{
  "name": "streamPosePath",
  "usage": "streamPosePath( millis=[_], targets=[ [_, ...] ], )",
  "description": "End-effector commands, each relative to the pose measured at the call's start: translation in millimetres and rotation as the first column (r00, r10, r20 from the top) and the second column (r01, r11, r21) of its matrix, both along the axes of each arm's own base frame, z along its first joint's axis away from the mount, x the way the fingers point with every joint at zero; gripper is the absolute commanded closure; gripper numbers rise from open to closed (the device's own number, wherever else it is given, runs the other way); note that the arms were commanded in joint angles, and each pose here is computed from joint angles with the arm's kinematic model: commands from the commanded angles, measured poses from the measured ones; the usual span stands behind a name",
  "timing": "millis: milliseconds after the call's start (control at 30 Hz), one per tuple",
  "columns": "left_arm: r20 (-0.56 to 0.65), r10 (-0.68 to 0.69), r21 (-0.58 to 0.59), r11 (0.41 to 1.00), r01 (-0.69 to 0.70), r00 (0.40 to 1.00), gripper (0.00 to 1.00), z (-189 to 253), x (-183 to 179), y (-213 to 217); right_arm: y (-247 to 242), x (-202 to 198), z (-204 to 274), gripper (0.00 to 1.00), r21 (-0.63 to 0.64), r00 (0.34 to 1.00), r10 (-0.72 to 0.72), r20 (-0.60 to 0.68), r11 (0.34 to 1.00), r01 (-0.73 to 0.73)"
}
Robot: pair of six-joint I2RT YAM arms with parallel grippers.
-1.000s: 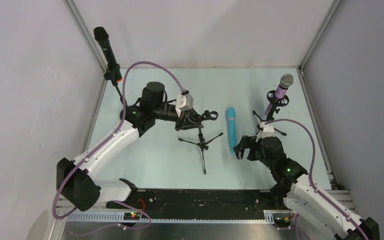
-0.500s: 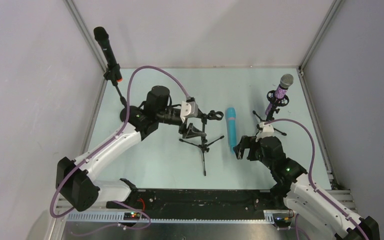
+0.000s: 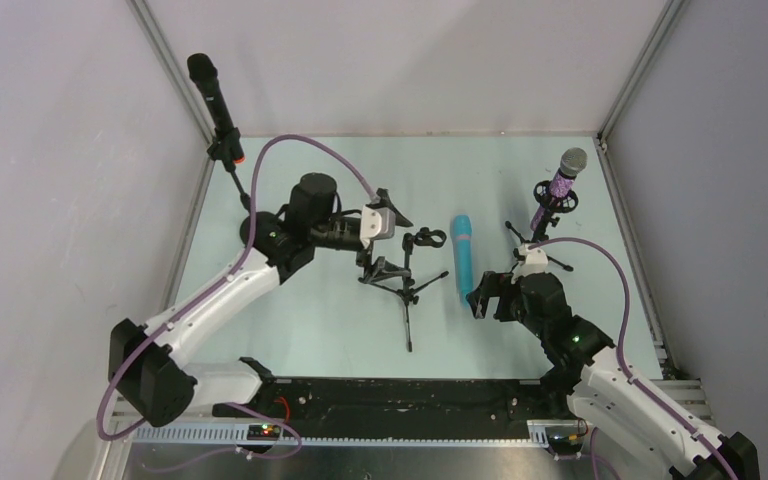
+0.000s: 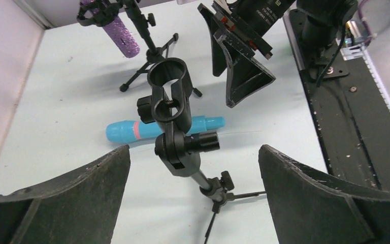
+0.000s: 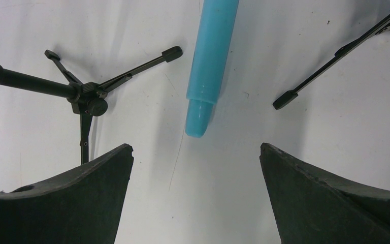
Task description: Attach the microphones to the stand
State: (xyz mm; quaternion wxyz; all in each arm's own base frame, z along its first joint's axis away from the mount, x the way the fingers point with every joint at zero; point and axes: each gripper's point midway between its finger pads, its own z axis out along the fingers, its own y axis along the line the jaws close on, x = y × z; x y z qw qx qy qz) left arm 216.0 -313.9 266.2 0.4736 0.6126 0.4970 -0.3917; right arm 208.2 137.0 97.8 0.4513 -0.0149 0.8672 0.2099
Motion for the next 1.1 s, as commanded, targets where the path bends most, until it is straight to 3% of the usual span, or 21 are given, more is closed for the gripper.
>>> streamPosePath(
  millis=[0, 367, 667, 900, 967, 1067],
  targets=[
    [0.171, 0.047, -0.023, 0.999, -0.043, 0.984, 0.0, 17, 3, 10, 2, 3, 6, 0.0, 0.018, 1.0, -0.004, 0.008, 1.0, 0.004],
    [0.278, 0.211, -0.033, 0.977, -0.21, 0.937, 0.0, 32, 23, 30, 2, 2, 4, 0.0, 0.009, 1.0, -0.001, 0.002, 1.0, 0.001],
    [0.373, 0.451, -0.137, 0.891, -0.433, 0.81, 0.0, 44, 40, 67, 2, 1, 1, 0.0, 0.003, 1.0, 0.004, -0.008, 1.0, -0.004],
    [0.296, 0.646, -0.177, 0.761, -0.624, 0.704, 0.0, 37, 59, 95, 5, 4, -1, 0.0, -0.006, 1.0, 0.019, -0.005, 1.0, -0.019],
    [0.256, 0.708, -0.175, 0.704, -0.689, 0.658, 0.0, 29, 67, 104, 6, 5, -1, 0.0, -0.005, 1.0, 0.023, -0.005, 1.0, -0.023],
    [0.183, 0.82, -0.166, 0.57, -0.805, 0.543, 0.0, 19, 81, 125, 7, 6, -1, 0.0, -0.003, 1.0, 0.025, -0.007, 1.0, -0.025]
  ],
)
